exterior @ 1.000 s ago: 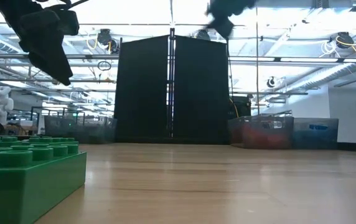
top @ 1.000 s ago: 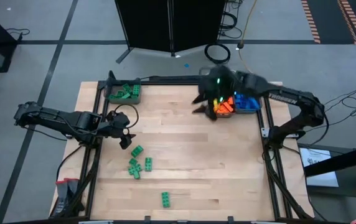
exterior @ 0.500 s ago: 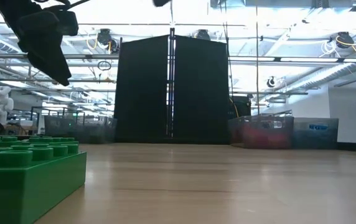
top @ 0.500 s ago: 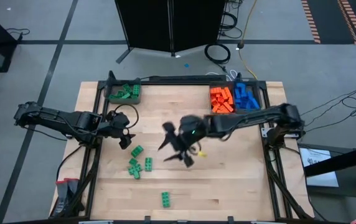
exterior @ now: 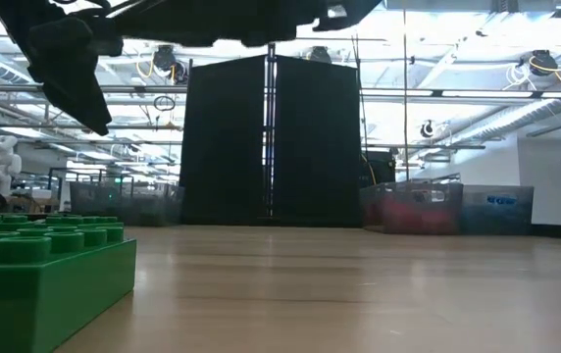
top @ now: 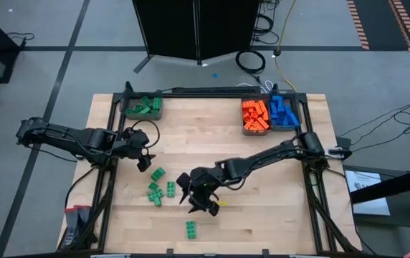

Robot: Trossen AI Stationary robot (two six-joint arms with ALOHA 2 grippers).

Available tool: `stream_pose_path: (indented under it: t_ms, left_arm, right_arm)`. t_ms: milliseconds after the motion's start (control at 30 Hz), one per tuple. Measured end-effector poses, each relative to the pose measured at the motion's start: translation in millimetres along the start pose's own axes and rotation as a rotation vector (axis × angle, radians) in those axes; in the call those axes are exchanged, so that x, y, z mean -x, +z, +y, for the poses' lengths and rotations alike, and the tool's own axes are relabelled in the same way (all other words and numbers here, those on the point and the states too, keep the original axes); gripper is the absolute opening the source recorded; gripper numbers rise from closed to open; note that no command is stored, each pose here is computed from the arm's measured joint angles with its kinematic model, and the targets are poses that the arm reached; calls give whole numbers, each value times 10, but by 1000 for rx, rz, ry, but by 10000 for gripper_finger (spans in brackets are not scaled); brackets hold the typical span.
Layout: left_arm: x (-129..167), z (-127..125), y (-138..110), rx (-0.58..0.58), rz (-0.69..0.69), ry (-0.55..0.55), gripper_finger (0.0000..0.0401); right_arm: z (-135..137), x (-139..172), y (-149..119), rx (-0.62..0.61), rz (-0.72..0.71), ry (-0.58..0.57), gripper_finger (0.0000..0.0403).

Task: Sort blocks
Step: Put the green game piece into the left black bin

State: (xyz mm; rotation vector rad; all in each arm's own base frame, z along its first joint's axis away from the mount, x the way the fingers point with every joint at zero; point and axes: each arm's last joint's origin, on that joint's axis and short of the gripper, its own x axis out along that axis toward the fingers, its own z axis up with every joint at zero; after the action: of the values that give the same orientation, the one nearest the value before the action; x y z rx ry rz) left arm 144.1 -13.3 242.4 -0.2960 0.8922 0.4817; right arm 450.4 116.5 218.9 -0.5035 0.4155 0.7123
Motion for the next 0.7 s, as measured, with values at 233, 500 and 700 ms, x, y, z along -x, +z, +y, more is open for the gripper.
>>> stream_pose_path:
  t_ms: [233,500,700]
  left_arm:
    - [-1,1,-1,-1,2,1,343]
    - [-1,1,-2,0,2,1,343]
    - [-1,1,-1,1,2,1,343]
  right_arm:
    - [70,-252,-50,115,-2,59,215]
    - [163,-526,-112,166,4,98,215]
    - [269,-702,-167,213,-15,162,215]
